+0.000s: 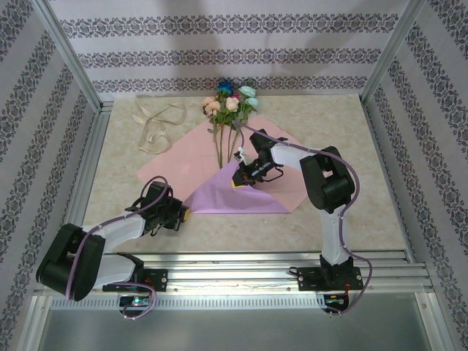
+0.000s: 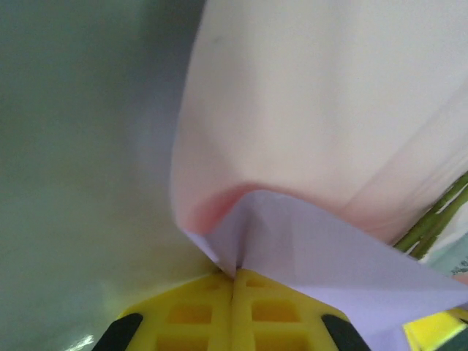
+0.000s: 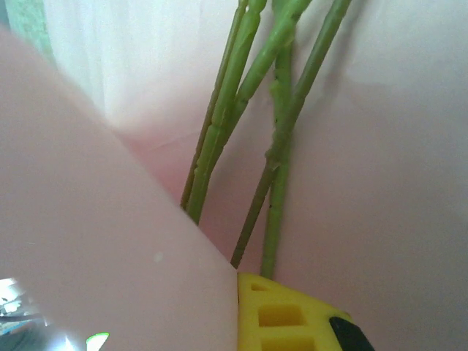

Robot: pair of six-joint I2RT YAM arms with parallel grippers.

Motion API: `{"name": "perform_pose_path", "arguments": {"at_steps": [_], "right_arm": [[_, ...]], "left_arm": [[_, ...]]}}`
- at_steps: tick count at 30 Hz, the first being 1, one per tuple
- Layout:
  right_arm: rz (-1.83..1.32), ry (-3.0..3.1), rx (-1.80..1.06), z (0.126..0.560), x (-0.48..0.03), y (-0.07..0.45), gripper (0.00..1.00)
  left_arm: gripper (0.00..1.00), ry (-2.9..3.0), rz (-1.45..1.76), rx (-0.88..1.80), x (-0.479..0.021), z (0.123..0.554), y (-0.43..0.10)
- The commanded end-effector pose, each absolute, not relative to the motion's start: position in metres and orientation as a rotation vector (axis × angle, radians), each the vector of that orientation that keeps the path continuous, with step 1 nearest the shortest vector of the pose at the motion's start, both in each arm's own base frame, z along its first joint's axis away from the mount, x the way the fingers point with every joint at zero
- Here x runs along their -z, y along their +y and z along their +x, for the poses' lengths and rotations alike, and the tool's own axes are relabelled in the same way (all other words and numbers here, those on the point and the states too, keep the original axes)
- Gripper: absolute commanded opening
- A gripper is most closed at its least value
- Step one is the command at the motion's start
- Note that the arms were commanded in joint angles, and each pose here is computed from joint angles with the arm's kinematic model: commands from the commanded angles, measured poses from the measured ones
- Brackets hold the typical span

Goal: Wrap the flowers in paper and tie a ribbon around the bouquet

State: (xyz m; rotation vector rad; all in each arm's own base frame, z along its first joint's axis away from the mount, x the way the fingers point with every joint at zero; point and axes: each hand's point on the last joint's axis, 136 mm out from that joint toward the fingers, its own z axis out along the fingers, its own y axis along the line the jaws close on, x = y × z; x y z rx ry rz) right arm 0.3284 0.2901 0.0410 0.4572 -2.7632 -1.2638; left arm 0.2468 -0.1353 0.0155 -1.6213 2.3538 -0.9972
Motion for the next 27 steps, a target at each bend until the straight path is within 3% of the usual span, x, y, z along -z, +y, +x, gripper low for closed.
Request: {"name": "perform_pose_path", "arguments": {"at_steps": [1, 6, 12, 17, 21, 27], "right_arm": [[0.343, -2.86, 1.149, 0.343, -0.041, 0.273, 0.24], [-0.089, -3.105, 0.947, 0.368, -0.073, 0.22, 0.48], [-0.64, -3.107, 0.906, 0.337, -0.121, 0.191, 0.53], [-0.937, -2.911, 1.131, 0.281, -0.13, 0.251, 0.49], [-1.06, -2.761, 1.393, 0.255, -0.132, 0.318, 0.39], [-1.142, -2.588, 1.494, 0.238, -0.104, 0.368, 0.43]], "left_arm": [[0.0, 2.219, -1.482, 1.045, -0.041, 0.283, -0.136], [0.0, 2.249, -1.515, 1.053, -0.046, 0.268, -0.14], [0.0, 2.249, -1.524, 1.077, -0.049, 0.264, -0.142], [0.0, 2.273, -1.514, 1.088, -0.051, 0.262, -0.145], [0.0, 2.297, -1.537, 1.051, -0.046, 0.253, -0.141], [0.0, 2.223, -1.728, 1.016, -0.02, 0.231, -0.127]]}}
